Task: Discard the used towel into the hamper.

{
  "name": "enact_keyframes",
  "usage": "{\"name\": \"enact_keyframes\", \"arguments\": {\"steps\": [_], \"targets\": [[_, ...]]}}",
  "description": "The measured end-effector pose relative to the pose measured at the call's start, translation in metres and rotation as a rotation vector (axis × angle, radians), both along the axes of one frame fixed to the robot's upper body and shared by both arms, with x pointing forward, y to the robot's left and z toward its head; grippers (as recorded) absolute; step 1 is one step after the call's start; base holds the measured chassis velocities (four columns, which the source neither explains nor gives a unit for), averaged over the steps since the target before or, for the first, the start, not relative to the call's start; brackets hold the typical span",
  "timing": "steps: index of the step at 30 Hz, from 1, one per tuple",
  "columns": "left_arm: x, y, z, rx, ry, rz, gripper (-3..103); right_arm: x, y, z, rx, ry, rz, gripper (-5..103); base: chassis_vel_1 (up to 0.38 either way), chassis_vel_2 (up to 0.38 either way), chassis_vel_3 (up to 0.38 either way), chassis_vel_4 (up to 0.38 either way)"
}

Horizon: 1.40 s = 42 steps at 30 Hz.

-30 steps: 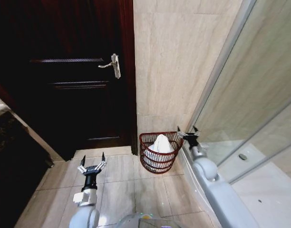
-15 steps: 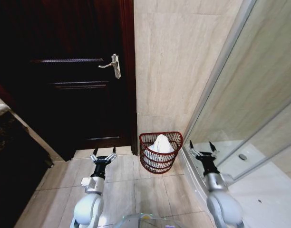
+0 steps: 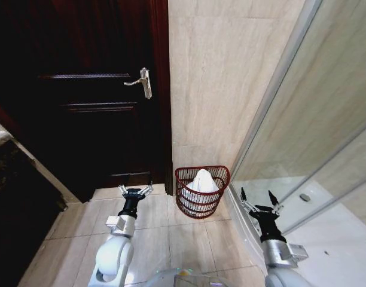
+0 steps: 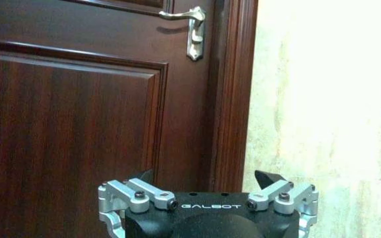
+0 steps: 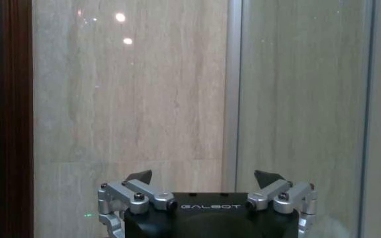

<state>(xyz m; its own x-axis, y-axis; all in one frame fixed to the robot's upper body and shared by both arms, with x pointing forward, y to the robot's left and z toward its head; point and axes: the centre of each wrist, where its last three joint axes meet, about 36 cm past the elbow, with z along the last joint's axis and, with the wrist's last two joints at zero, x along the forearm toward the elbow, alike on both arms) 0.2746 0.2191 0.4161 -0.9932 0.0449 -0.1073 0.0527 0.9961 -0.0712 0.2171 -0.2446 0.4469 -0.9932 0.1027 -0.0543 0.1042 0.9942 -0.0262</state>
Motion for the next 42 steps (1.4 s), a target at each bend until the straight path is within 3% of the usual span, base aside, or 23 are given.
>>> {"name": "enact_keyframes", "arguments": {"steps": [12, 42], "targets": [[-0.006, 0.000, -0.002, 0.007, -0.016, -0.004, 100, -0.004, 0.014, 0.012, -0.003, -0.003, -0.020, 100, 0.051, -0.048, -0.053, 0.055], [-0.010, -0.021, -0.023, 0.000, -0.018, -0.050, 100, -0.044, 0.014, -0.007, 0.020, -0.009, -0.086, 100, 0.050, -0.052, -0.051, 0.049]]}}
